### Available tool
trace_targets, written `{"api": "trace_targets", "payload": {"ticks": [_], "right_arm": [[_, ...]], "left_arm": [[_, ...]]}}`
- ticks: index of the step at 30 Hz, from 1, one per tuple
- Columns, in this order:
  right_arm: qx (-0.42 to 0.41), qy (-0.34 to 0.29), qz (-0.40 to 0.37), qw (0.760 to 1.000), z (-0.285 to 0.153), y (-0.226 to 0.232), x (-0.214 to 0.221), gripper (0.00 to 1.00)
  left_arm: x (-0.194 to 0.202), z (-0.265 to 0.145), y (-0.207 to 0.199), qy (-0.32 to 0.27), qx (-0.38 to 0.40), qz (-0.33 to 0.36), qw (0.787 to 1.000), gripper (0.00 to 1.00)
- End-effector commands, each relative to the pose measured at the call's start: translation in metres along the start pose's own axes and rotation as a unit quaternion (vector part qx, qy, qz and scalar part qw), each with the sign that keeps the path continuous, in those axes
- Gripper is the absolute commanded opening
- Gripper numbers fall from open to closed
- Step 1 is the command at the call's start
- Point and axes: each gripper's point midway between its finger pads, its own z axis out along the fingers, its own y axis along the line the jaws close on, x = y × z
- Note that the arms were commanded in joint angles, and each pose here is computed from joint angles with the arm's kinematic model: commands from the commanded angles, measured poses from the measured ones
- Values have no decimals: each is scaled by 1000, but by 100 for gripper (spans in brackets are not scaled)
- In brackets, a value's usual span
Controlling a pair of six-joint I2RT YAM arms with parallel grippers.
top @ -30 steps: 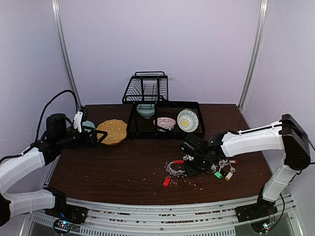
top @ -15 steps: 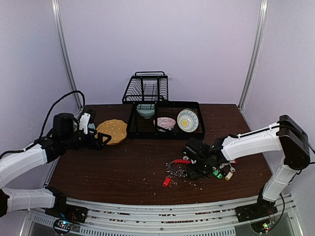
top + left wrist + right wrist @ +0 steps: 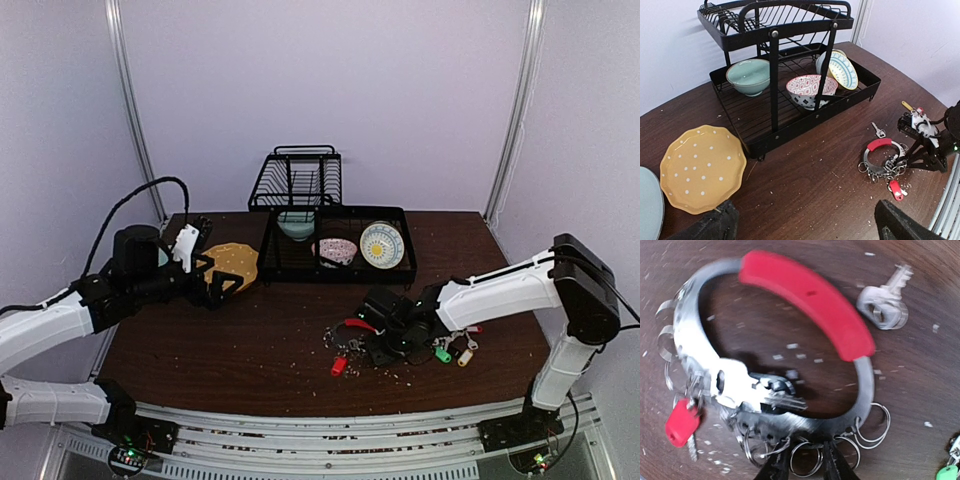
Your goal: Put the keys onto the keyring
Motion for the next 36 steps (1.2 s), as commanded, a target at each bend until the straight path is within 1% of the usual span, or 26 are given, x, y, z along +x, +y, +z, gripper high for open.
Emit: {"api": "trace_targets", "payload": {"ticks": [1,4,7,10,16,20,24,27,28,31,36], "right_arm": [[1,48,-51,998,8,17,30,24],[-11,49,-66,997,8,29,28,24],[-3,51,-73,996,5,29,26,24],[2,44,-75,996,-8,26,19,25],[23,11,-61,998,-43,8,7,26],[22,-4,-43,999,-52,-5,-2,30],[7,-10,-13,1000,-40,-16,-19,36],[-12,-3,6,1000,-26,-19,-32,38],[-12,-7,5,1000,-23,-19,-39,39],[22,11,-11,1000,-4,-26,-46,40],[44,51,-49,997,26,-24,-39,39]], "left_arm": [[-15,-2,-4,-28,1,-9,1000,98],[-17,-4,-6,-31,2,-3,1000,98],[-16,-5,-3,-32,-7,4,999,98],[-12,-2,-1,-24,-10,7,1000,98],[-12,1,-3,-21,-4,8,1000,98],[-18,3,-5,-28,2,21,999,98],[-28,10,-8,-28,10,34,999,98],[-30,14,-10,-29,15,39,999,98],[-29,14,-9,-30,15,40,999,98],[-24,15,-9,-28,14,46,998,98],[-24,14,-8,-28,11,51,998,98]]}}
